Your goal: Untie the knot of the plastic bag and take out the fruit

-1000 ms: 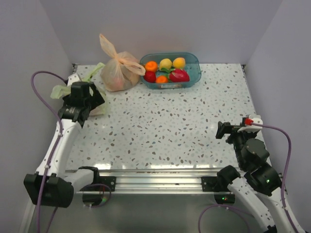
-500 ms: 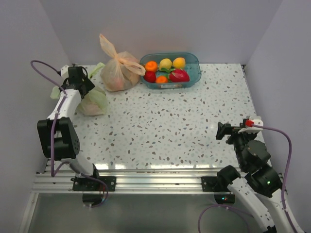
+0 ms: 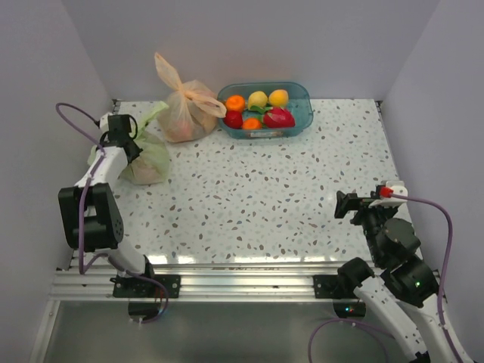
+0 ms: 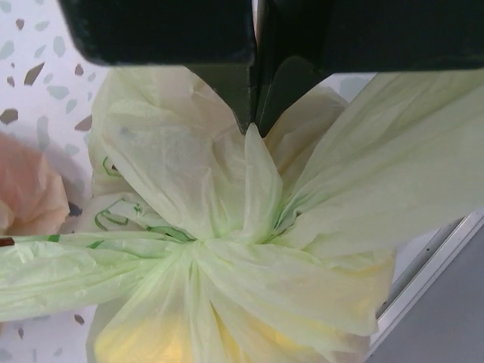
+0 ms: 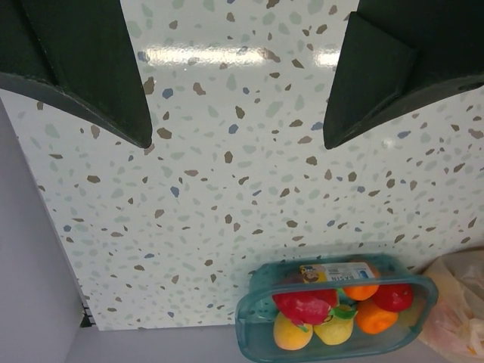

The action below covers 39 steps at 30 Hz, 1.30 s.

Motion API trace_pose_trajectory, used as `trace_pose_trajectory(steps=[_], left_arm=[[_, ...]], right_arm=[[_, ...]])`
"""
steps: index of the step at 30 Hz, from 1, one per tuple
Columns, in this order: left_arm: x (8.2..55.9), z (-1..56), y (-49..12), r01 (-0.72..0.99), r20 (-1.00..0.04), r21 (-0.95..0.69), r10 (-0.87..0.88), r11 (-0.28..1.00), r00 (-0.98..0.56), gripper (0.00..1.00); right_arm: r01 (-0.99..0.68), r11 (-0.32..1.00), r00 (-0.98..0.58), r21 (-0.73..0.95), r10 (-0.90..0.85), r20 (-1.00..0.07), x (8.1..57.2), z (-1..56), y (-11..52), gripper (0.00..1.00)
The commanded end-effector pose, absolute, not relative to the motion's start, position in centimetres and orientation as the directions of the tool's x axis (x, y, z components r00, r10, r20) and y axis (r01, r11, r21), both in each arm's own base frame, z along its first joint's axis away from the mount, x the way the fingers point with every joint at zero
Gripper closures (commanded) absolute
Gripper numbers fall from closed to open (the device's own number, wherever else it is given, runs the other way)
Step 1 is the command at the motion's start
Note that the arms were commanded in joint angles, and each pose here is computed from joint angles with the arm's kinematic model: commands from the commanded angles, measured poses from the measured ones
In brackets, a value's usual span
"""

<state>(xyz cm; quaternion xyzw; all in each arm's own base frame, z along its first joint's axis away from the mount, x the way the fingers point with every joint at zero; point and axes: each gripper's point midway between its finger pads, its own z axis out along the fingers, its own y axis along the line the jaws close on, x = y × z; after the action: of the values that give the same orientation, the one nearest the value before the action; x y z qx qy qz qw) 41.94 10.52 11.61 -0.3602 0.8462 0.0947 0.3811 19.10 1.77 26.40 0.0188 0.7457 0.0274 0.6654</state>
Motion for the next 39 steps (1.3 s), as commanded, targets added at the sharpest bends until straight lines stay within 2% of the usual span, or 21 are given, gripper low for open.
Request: trace_pose_trajectory(steps=[1,5,6,11,17,21,23,29,39], left_arm=[[41.8,14.4,8.6,-0.554,-0.750,-0.157,-0.464,0.817,-0.472,1.00],[41.2,16.7,3.9,-0.377,-0.761,-0.143,-0.345,0.915,-0.549,1.00],[40.9,17.7,1.0,-0.297,-0.772,-0.134,-0.288,0.945,-0.567,1.00],[40.2,20.7,-8.0,-0.026,-0.792,-0.188,-0.167,0.982,-0.587,1.00],[38.3,22.3,-21.4,0.358,-0.796,-0.206,0.057,0.911,-0.602,1.00],[32.8,21.3,-31.2,0.586,-0.788,-0.176,0.244,0.791,-0.566,1.00],[30.3,20.0,-33.8,0.635,-0.787,-0.169,0.285,0.754,-0.547,1.00],[26.4,13.4,-33.8,0.655,-0.693,-0.163,0.387,0.738,-0.609,1.00],[25.0,13.5,-29.8,0.636,-0.721,-0.075,0.399,0.768,-0.567,1.00]], right_arm=[[-0.045,0.997,-0.102,0.059,0.054,-0.993,19.4,26.9,2.5,0.01],[-0.087,0.995,-0.140,0.058,0.045,-0.989,19.4,26.9,3.4,0.01],[-0.097,0.994,-0.153,0.054,0.038,-0.987,19.4,26.8,3.6,0.01],[-0.171,0.985,-0.269,0.037,-0.011,-0.963,20.0,26.8,5.6,0.01],[-0.252,0.967,-0.305,0.040,-0.040,-0.952,20.5,27.5,7.5,0.01],[-0.315,0.948,-0.333,0.052,-0.059,-0.941,20.8,27.8,9.0,0.01],[-0.355,0.933,-0.346,0.058,-0.073,-0.936,20.7,27.8,9.9,0.01],[-0.416,0.904,-0.437,0.101,-0.101,-0.894,21.1,25.5,12.0,0.01],[-0.551,0.826,-0.515,0.117,-0.227,-0.827,23.4,23.5,16.2,0.01]])
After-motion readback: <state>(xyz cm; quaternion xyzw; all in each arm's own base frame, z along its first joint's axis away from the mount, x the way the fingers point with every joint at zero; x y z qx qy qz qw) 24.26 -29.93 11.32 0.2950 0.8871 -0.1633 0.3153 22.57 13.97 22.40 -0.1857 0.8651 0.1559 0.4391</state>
